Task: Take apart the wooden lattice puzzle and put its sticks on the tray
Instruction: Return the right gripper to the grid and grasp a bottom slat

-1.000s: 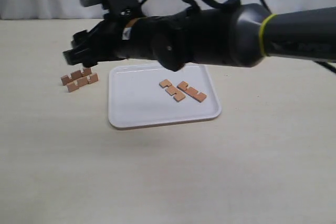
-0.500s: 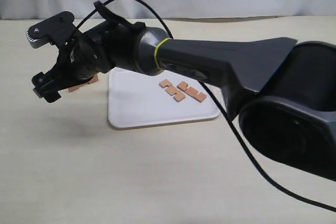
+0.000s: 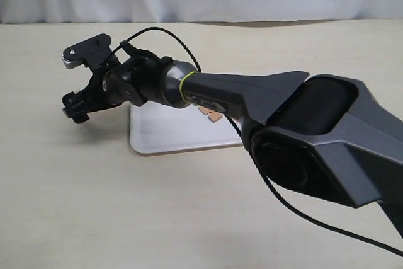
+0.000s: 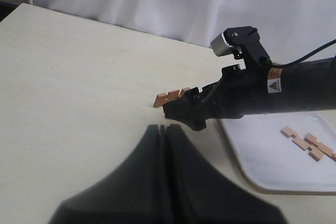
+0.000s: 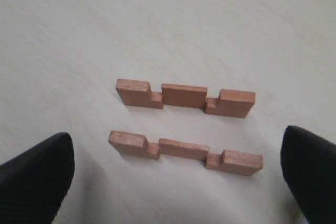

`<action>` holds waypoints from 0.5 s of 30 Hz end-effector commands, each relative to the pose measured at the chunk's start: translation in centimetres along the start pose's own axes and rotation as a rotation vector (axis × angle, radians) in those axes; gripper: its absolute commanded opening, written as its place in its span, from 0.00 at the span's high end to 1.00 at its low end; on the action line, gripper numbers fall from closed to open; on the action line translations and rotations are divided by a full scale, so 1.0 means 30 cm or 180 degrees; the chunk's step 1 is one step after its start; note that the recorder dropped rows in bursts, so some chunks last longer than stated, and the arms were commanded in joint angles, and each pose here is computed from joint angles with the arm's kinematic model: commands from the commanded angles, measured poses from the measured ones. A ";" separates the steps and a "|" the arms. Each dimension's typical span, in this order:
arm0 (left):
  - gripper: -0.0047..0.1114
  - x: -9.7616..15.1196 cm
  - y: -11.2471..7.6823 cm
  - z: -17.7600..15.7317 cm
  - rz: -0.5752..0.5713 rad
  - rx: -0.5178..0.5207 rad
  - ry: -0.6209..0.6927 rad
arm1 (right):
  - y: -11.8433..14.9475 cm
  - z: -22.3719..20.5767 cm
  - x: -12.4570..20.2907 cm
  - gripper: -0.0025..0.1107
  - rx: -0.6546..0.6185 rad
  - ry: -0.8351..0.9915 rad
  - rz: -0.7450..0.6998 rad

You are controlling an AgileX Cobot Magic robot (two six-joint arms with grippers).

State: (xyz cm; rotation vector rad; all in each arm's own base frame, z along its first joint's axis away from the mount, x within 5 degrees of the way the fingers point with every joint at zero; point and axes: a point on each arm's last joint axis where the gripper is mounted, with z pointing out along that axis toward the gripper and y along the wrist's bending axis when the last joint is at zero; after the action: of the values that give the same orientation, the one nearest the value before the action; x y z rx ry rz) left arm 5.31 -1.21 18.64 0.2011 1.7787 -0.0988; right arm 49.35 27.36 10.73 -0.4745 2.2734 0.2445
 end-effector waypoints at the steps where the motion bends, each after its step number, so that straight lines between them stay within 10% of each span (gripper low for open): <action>1: 0.96 0.000 0.002 0.000 0.0003 -0.0038 -0.0025 | 0.005 -0.006 -0.025 0.01 -0.0069 -0.0184 0.0114; 15: 0.96 0.000 0.002 0.000 0.0003 -0.0038 -0.0025 | 0.005 0.026 0.007 0.01 -0.0076 -0.0169 0.0111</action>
State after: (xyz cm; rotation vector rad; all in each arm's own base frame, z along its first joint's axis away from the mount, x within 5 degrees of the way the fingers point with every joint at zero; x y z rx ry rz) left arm 5.31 -1.21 18.64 0.2011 1.7787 -0.0988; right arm 49.54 27.65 9.66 -0.4401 2.2515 0.2909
